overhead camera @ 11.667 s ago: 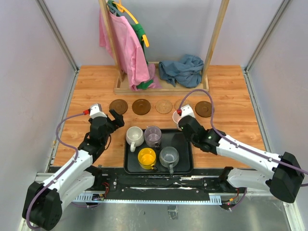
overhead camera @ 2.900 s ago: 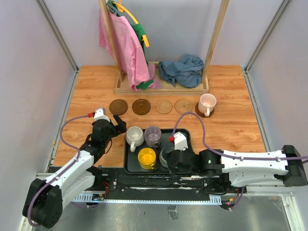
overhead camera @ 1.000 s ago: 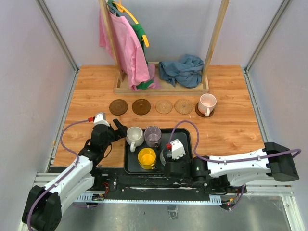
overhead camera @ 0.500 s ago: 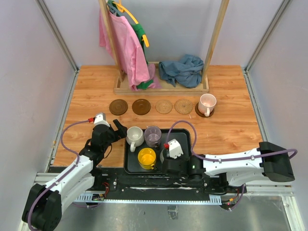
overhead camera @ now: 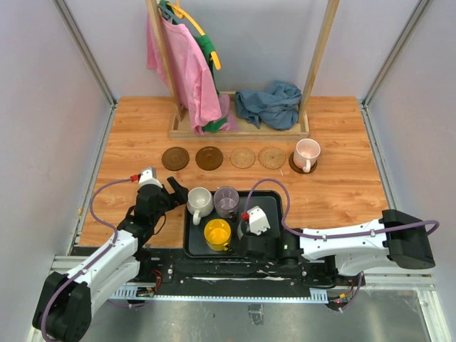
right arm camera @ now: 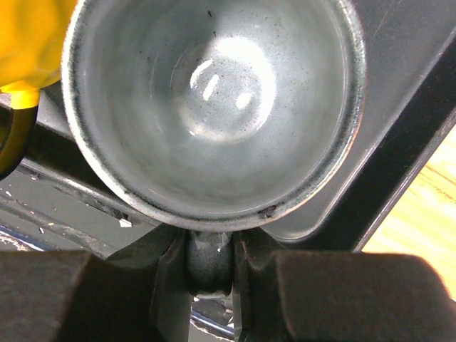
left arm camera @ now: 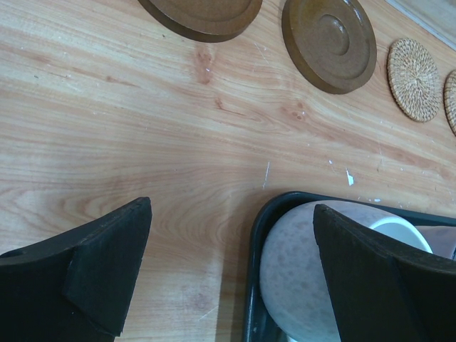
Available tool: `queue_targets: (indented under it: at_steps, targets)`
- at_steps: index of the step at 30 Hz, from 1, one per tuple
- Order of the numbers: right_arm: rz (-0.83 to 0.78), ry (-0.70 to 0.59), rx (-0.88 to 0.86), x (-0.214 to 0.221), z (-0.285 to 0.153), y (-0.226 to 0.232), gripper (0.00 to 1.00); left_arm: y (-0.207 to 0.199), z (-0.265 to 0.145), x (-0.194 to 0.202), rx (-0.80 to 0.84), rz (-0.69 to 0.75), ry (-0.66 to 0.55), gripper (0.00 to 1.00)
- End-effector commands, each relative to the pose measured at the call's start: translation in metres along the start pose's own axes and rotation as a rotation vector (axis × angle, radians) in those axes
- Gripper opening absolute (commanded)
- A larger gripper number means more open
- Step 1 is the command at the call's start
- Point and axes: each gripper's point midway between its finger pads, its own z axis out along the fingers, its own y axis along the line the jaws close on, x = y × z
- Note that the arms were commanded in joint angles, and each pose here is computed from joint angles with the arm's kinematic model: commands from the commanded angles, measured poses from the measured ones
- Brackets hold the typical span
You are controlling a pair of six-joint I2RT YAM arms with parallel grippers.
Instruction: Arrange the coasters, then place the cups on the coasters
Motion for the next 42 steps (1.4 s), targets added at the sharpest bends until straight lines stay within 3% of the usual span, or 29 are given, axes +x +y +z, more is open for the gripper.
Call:
queue_targets:
  at_steps: [1, 8, 15, 26, 35, 42]
  targets:
    - [0.01, -0.008, 0.015, -0.007, -0.002, -0.002, 0.01, -0.002, 0.001, 0.001, 0.01, -0.003, -0.006, 1.0]
    - [0.004, -0.039, 0.058, -0.02, -0.009, -0.009, 0.01, -0.002, 0.001, 0.001, 0.012, -0.004, -0.005, 1.0]
    - [0.051, -0.177, 0.103, -0.05, -0.026, -0.026, 0.01, -0.003, 0.001, -0.003, 0.011, -0.002, -0.016, 1.0]
    - [0.19, -0.38, 0.26, -0.128, -0.043, -0.102, 0.01, -0.008, 0.007, -0.005, 0.019, -0.001, -0.016, 1.0]
    - [0.256, -0.361, 0.34, -0.197, -0.019, -0.16, 0.01, -0.014, 0.012, -0.007, 0.024, 0.002, 0.0, 1.0]
    - [0.282, -0.338, 0.352, -0.226, 0.014, -0.184, 0.01, -0.003, 0.007, -0.014, -0.035, 0.002, -0.032, 1.0]
